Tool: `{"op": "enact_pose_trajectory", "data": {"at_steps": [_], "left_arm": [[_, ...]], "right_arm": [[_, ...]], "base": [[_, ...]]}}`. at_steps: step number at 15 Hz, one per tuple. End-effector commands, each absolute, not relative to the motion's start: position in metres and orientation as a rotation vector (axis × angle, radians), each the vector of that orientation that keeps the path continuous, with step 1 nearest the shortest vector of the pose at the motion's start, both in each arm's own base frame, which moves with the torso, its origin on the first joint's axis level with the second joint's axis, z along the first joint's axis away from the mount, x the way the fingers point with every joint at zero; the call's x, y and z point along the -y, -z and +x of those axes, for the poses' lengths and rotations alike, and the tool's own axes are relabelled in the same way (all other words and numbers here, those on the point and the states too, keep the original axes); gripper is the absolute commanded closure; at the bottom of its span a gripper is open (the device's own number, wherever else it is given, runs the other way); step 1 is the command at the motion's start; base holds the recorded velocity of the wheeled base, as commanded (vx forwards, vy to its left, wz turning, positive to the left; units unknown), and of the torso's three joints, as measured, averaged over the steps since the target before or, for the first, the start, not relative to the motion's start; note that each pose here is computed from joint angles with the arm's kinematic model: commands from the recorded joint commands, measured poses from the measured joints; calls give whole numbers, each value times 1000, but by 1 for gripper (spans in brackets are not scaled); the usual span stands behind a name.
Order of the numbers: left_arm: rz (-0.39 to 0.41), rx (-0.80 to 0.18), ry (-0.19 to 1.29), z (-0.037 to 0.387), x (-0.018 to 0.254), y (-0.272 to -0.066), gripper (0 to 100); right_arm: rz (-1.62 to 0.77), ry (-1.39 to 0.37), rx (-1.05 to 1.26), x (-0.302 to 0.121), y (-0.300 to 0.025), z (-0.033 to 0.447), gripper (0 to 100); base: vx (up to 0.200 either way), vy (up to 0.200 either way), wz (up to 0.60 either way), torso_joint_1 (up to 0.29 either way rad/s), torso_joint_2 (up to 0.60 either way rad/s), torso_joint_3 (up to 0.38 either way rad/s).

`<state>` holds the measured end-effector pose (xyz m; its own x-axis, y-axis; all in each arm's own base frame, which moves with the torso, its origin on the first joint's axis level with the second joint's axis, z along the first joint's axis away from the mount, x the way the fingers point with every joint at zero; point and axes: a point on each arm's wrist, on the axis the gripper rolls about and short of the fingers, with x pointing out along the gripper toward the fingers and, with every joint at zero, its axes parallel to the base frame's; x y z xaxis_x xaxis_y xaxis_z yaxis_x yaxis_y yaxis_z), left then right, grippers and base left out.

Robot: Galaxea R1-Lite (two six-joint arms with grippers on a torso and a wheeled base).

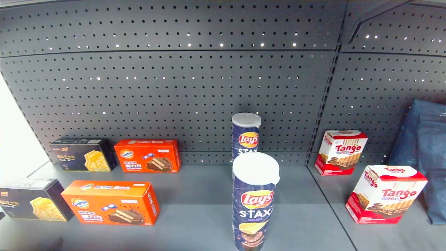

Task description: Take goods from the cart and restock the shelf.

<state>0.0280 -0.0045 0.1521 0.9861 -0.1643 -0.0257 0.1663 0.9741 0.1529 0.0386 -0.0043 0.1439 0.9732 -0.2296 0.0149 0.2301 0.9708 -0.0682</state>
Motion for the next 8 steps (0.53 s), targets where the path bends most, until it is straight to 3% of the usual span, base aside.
{"op": "enact_pose_trajectory", "data": {"at_steps": [1,5,7,8], "left_arm": [[154,26,141,15,2,-140,0],[155,0,103,-8,-2,-117,0],[158,-9,102,-22,-4,-103,0],[157,-12,96,-23,-4,-103,0]], "right_arm": [[-66,255,36,6,-122,13,0],[-112,332,-26,6,-82,-20,0],[-92,282,-6,5,-84,-20,0],[-91,153,14,4,-83,-21,0]], "base": [[0,0,0,0,0,0],[0,0,0,0,0,0],[0,0,0,0,0,0],[0,0,0,0,0,0]]}}
